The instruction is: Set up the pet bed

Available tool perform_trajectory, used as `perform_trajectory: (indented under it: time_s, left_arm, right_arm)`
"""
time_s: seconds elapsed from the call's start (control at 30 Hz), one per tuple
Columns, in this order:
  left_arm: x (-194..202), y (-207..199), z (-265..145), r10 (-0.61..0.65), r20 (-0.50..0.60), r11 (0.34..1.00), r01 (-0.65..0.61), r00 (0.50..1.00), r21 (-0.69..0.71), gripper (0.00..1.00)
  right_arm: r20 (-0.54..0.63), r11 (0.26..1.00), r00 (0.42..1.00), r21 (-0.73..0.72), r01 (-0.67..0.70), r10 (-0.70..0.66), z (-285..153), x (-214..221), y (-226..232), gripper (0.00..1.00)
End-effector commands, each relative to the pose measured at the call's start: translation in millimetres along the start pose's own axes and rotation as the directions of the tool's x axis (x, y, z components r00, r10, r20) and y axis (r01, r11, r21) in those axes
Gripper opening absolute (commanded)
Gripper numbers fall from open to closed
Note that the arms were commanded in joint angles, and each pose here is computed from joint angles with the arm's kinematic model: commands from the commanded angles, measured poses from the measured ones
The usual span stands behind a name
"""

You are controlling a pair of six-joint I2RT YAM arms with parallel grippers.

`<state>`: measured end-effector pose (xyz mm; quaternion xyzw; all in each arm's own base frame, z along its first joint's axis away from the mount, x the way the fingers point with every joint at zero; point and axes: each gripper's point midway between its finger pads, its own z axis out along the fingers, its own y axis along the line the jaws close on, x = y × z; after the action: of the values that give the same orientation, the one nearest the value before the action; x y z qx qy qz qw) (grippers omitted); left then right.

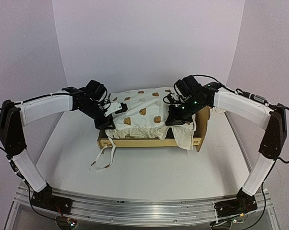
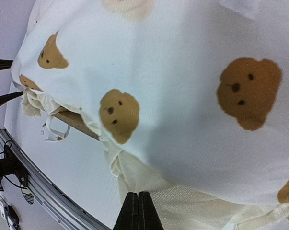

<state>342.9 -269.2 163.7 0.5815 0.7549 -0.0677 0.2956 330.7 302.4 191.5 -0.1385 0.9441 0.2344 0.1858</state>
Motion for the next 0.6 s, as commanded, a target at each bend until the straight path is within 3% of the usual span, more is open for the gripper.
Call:
perform_trajectory:
  time_s: [0.0,0.13,0.27,0.57]
  left_arm:
    - [-38.2,-1.0,-31.4,0.116,0.141,0.993,-0.110,0.983,-0.048,0.53]
    - [-73.2,-36.4,-55.2,0.252,0.233,0.966,-0.231,0.939,-0.112,0.57]
    - [-69.8,-81.5,-42.4,0.251,0.240,0.968,-0.249,0.938,-0.035,0.50]
    - [-59.9,-46.3,16.7,0.228,0.073,0.962,-0.213,0.971,-0.174,0.51]
  right_arm:
    - [0.006,0.997,1.000,-0.083,-0.005,0.005,11.5,-9.1,33.0,0.00]
    - [0.030,0.998,1.000,-0.070,-0.006,0.008,12.2,-13.8,33.2,0.00]
    - [0.042,0.998,0.999,-0.058,-0.004,0.006,11.0,-14.9,31.7,0.00]
    - [0.063,0.998,0.998,-0.064,0.010,-0.006,7.5,-17.6,33.2,0.00]
